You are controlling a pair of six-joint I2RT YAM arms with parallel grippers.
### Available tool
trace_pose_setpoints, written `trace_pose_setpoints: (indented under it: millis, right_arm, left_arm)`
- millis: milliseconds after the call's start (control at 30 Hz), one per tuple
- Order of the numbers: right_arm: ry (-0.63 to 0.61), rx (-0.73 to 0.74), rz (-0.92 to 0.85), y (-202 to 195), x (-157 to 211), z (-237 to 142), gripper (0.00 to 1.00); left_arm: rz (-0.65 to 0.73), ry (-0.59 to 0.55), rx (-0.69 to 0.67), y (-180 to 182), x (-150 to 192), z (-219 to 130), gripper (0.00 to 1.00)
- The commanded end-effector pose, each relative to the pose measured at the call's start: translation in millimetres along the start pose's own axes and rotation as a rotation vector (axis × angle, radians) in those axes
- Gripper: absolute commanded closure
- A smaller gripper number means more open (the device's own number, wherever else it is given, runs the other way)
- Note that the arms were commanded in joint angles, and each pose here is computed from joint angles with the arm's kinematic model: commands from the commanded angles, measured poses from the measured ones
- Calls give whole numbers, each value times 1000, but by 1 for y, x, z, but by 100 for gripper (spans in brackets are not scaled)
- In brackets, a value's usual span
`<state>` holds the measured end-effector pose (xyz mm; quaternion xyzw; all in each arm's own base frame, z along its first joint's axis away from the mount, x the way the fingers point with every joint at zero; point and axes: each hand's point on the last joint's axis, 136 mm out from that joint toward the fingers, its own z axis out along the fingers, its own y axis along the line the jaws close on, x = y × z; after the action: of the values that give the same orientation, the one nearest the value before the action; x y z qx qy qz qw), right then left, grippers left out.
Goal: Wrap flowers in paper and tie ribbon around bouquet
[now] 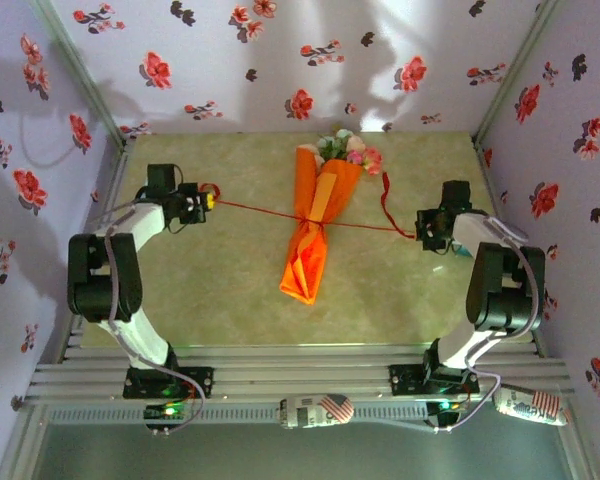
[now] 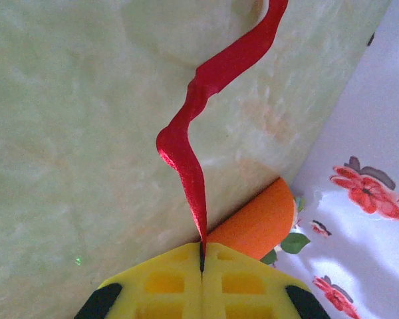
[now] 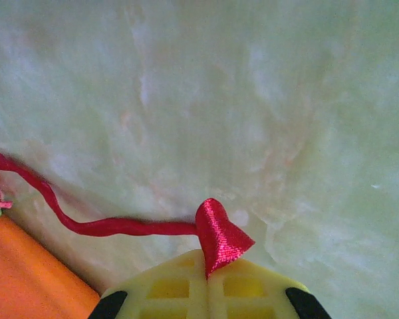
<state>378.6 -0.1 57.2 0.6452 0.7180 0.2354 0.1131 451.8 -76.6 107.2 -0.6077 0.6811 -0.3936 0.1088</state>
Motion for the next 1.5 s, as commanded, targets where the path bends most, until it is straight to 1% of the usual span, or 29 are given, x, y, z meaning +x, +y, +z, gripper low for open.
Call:
trace_pose_setpoints:
  millis: [0,200,467,800,1033,1467]
  right_arm:
    - [-85,-34,5,21,-26,-4,100]
    - [-92,-49,26,32,-33,0,100]
    - [-116,-63,71,36,-50,0,100]
    - [-125,-75,86,41,-57,-1,100]
    - [-130,-97,89,53,-62,-4,100]
    - [-157,-142,142,63,-85,-12,100]
  left_arm:
    - [-35,-85,88,-21,-27,-21,100]
    - [-64,-97,107,-20,-37,-30,100]
    - [-89,-126,101,-12,-49,-43,100]
    - [-107,-123,98,-7,-51,-46,100]
    - [-119,-133,116,-11,-58,-51,100]
    - [-164,-152,131,-2,-70,-63,100]
